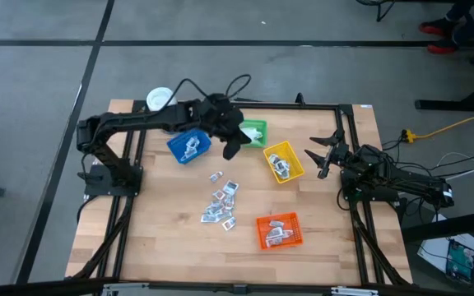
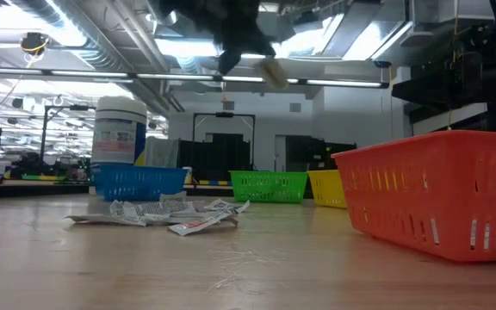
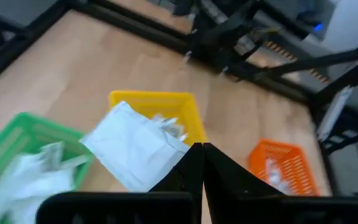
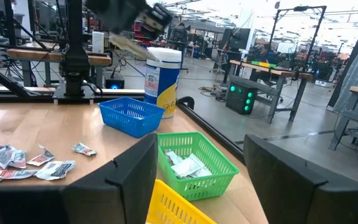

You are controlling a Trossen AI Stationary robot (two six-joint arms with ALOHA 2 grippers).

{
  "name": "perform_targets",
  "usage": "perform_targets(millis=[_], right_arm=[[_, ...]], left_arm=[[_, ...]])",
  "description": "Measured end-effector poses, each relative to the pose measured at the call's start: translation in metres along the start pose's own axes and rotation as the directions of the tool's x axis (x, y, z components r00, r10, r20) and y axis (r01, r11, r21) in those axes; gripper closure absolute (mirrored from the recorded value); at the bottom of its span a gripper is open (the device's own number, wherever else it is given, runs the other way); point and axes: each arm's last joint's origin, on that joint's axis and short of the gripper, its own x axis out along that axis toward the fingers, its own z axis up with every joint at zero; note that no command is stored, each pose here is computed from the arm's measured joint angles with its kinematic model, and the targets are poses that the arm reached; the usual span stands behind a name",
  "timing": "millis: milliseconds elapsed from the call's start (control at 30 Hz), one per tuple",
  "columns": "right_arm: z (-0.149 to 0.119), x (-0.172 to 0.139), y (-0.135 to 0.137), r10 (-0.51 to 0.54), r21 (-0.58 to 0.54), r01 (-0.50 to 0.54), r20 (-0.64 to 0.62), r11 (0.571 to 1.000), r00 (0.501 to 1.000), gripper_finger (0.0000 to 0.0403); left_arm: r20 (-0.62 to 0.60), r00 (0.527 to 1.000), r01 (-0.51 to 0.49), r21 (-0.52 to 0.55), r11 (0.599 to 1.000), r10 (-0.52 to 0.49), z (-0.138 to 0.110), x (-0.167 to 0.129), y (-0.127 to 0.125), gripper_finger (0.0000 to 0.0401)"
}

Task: Pick & Place First Aid Supplies
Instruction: Put the white bandage into the green bin, then put the white ointment pack into the orange bin

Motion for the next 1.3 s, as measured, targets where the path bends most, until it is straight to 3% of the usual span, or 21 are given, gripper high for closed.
perform_targets(millis=[167, 567, 900, 1067, 1300], right_arm=[[0.000, 0.000, 0.000, 0.000, 0.000, 0.000, -0.001, 1.000, 1.000, 0.0166], [0.000, 0.000, 0.000, 0.000, 0.000, 0.000, 0.000, 1.000, 1.000, 0.0166], [0.000, 0.000, 0.000, 0.000, 0.000, 0.000, 0.000, 1.000, 1.000, 0.0166], [0.000, 0.000, 0.000, -0.001, 0.000, 0.001, 0.000, 1.000, 1.000, 0.0166], [0.000, 0.000, 0.000, 0.000, 0.000, 0.000, 0.000, 1.000, 1.000, 0.0166]], left_arm=[[-0.082, 0.996, -0.028, 0.063, 0.998, 0.034, -0.006, 0.002, 0.023, 0.0399], [-0.201, 0.971, -0.090, 0.199, 0.976, 0.131, -0.030, 0.049, 0.061, 0.0400], [-0.228, 0.955, -0.149, 0.177, 0.973, 0.188, -0.041, 0.065, 0.106, 0.0399], [-0.210, 0.957, -0.160, 0.186, 0.969, 0.198, -0.039, 0.064, 0.113, 0.0380], [-0.206, 0.956, -0.168, 0.189, 0.967, 0.207, -0.038, 0.062, 0.118, 0.0319]])
